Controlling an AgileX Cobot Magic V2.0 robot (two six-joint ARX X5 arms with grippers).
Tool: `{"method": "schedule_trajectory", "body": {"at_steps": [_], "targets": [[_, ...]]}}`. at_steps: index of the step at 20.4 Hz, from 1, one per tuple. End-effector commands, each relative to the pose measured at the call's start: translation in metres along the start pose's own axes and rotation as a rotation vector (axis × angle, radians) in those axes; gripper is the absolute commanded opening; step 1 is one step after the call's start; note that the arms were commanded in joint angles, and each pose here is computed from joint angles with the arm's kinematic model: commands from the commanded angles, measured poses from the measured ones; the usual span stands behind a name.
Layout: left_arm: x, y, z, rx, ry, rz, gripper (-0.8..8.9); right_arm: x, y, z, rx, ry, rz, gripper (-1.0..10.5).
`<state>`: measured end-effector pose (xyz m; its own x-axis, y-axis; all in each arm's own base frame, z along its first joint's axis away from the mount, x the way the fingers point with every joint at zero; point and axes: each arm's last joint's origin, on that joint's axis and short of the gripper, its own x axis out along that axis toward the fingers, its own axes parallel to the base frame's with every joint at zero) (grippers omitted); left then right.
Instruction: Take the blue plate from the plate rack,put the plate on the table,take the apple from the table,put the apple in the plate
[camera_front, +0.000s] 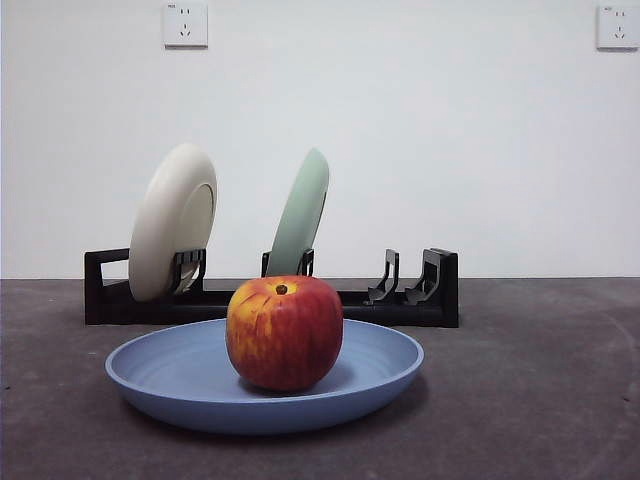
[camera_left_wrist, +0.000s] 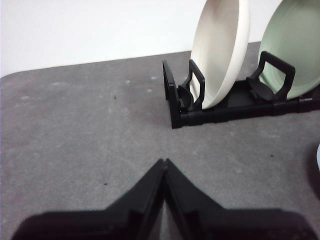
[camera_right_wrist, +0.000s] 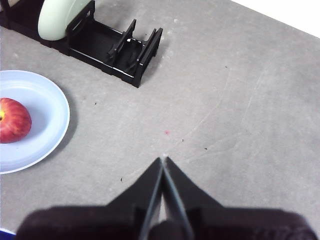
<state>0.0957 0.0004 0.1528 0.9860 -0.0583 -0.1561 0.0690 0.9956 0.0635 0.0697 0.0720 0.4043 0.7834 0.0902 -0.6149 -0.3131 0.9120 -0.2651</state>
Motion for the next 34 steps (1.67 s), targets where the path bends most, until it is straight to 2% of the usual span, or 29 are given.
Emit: {"method": "schedule_trajectory", "body": {"at_steps": [1,12,14,16,17,18,19,20,22,24,25,30,34], "targets": [[0.001,0.0,-0.003,-0.008,0.002,0.006,-0.04,0.0,0.0,-0.002,-0.004,0.015,-0.009,0.0],[0.002,0.0,-0.004,-0.01,0.021,0.005,-0.04,0.0,0.0,-0.002,-0.003,0.015,-0.008,0.0],[0.002,0.0,-0.004,-0.01,0.021,0.005,-0.04,-0.001,-0.009,-0.003,-0.029,0.001,-0.095,0.0],[0.002,0.0,-0.004,-0.01,0.021,0.005,-0.04,0.001,-0.024,-0.006,0.059,-0.057,-0.185,0.0],[0.002,0.0,-0.004,-0.01,0.021,0.005,-0.04,0.004,-0.031,-0.011,0.145,-0.13,-0.202,0.0],[0.002,0.0,-0.004,-0.01,0.021,0.005,-0.04,0.007,-0.035,-0.017,0.219,-0.22,-0.175,0.0],[0.002,0.0,-0.004,-0.01,0.021,0.005,-0.04,0.011,-0.037,-0.026,0.253,-0.316,-0.136,0.0],[0.002,0.0,-0.004,-0.01,0.021,0.005,-0.04,0.017,-0.037,-0.036,0.255,-0.412,-0.128,0.0],[0.002,0.0,-0.004,-0.01,0.024,0.005,-0.04,0.035,-0.035,-0.059,0.196,-0.543,-0.194,0.0],[0.002,0.0,-0.004,-0.01,0.025,0.005,-0.04,0.059,-0.029,-0.082,0.123,-0.604,-0.192,0.0],[0.002,0.0,-0.004,-0.01,0.024,0.005,-0.04,0.066,-0.027,-0.09,0.116,-0.621,-0.183,0.0],[0.002,0.0,-0.004,-0.01,0.026,0.005,-0.04,0.109,-0.022,-0.126,0.123,-0.688,-0.196,0.0],[0.002,0.0,-0.004,-0.011,0.027,0.004,-0.04,0.134,-0.02,-0.15,0.193,-0.697,-0.237,0.0]]}}
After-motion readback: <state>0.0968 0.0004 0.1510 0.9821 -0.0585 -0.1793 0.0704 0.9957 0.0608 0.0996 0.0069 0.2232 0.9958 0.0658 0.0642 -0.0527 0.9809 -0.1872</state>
